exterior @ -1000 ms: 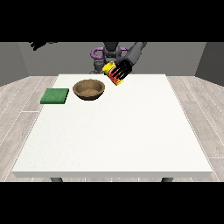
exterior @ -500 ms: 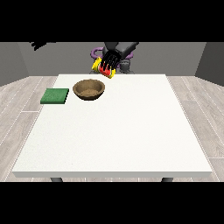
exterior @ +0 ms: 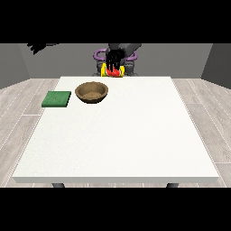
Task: Pick the cup and pour the ball into the bowl, then pick the bowl and place it on the pad
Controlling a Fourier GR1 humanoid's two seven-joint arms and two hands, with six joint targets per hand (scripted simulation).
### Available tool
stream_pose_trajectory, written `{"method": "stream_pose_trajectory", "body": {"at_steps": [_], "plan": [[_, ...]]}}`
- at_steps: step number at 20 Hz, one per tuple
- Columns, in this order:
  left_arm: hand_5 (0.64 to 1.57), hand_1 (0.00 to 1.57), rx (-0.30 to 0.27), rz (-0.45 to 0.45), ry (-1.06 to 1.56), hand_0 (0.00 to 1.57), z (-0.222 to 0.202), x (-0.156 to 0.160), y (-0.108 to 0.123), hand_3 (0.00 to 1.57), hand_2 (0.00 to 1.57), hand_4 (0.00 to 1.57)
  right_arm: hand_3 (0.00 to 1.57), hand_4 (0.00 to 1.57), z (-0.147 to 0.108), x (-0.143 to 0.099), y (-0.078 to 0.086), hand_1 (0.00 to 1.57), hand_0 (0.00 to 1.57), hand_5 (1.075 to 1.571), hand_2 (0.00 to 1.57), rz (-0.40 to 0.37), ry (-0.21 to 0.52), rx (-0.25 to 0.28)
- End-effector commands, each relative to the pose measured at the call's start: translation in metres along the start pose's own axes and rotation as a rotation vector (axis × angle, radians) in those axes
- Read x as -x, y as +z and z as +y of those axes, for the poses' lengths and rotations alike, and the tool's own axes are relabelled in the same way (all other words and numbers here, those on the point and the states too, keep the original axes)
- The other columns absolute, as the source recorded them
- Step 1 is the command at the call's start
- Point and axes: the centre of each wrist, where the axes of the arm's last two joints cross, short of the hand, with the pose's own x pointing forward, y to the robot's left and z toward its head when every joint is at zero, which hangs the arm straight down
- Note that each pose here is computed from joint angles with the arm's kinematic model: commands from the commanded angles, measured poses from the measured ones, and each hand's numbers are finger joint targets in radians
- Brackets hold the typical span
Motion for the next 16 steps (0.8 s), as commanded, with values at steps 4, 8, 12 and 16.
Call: {"method": "stream_pose_trajectory", "body": {"at_steps": [4, 8, 12, 16], "plan": [[1.527, 0.50, -0.066, -0.049, -0.171, 0.50, 0.025, -0.006, -0.018, 1.48, 1.57, 0.54, 0.41, 0.43, 0.007, 0.019, 0.005, 0.00, 0.00, 1.571, 0.00, -0.018, -0.005, 0.043], [1.540, 0.53, -0.024, -0.084, -0.223, 0.53, 0.018, 0.004, -0.013, 1.57, 1.45, 0.50, 0.42, 0.44, 0.015, 0.019, 0.006, 0.00, 0.00, 1.570, 0.00, -0.026, -0.023, 0.007], [1.562, 0.00, 0.003, -0.122, -0.301, 0.00, 0.020, -0.020, -0.008, 1.54, 0.92, 0.65, 0.37, 0.45, 0.013, 0.012, 0.002, 0.00, 0.00, 1.570, 0.00, -0.034, -0.020, -0.014], [1.570, 0.00, 0.011, -0.155, -0.348, 0.00, 0.031, -0.023, -0.017, 1.57, 1.23, 0.92, 0.30, 0.47, 0.022, 0.007, -0.003, 0.00, 0.00, 1.570, 0.00, -0.038, -0.036, -0.026]]}}
